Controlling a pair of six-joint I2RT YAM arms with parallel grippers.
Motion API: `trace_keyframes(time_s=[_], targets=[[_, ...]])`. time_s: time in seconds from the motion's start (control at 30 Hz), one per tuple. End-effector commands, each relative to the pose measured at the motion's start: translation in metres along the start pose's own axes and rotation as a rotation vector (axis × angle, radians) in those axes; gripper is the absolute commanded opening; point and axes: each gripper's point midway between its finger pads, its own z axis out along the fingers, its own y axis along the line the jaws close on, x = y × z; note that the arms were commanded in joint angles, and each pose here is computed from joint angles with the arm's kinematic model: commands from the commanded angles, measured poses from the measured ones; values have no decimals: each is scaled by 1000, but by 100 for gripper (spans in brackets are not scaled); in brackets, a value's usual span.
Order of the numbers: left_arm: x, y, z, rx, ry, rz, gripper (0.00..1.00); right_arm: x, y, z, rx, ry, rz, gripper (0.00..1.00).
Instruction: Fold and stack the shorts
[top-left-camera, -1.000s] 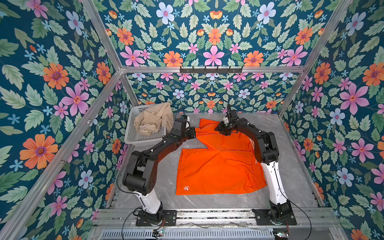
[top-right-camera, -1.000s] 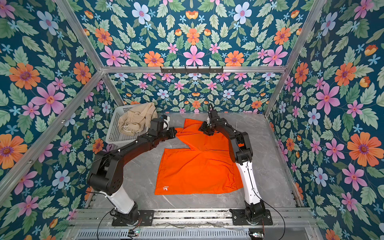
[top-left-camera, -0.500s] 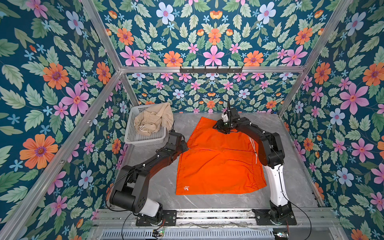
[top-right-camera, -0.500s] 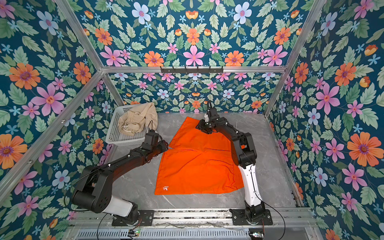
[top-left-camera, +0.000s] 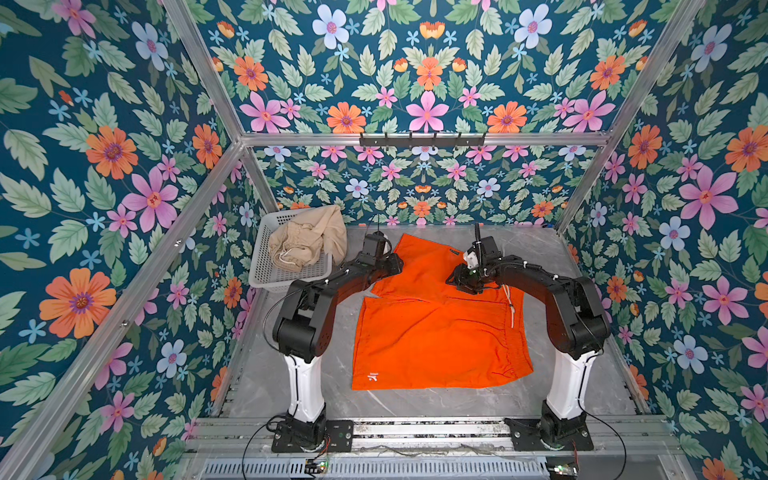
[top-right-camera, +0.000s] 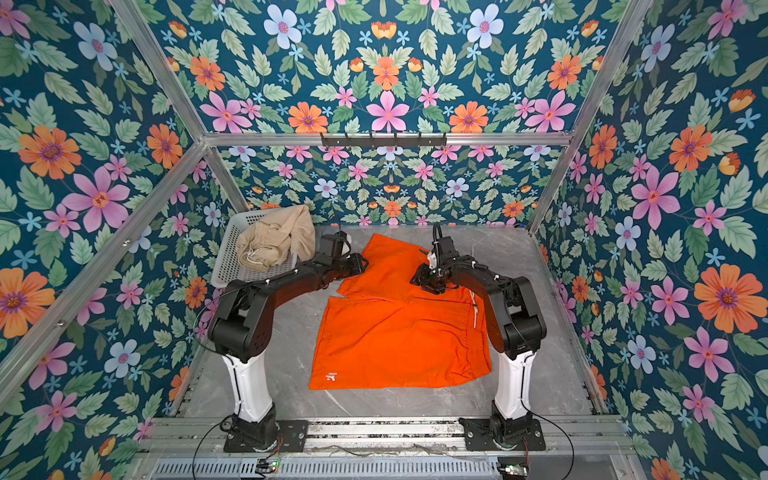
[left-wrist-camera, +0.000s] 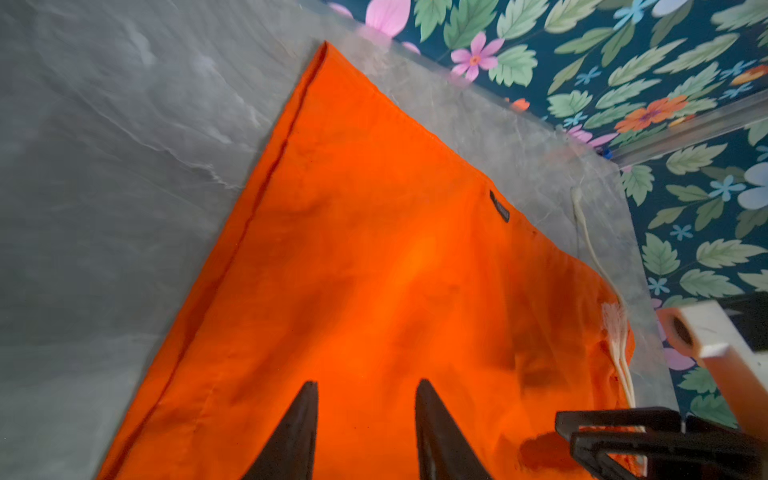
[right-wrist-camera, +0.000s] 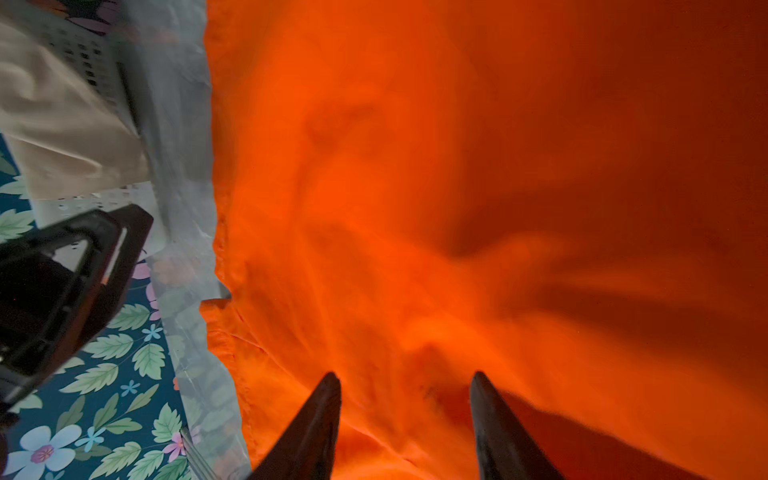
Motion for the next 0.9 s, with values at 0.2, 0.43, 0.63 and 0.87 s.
trace_keyframes(time_s=[0.2,0.43,0.63,0.87], targets=[[10,21,45,-22,71,9,41,13,-23,7,54,13,5,51],[13,63,54,-104,77,-36,41,22,-35,13,90,44,6,51],[-4,82,55,-104,56,-60,40,24,-25,20,81,59,-14,51],[-45,26,20,41,-29,-24,43,-11,29,-13,-10,-39,-88,53]])
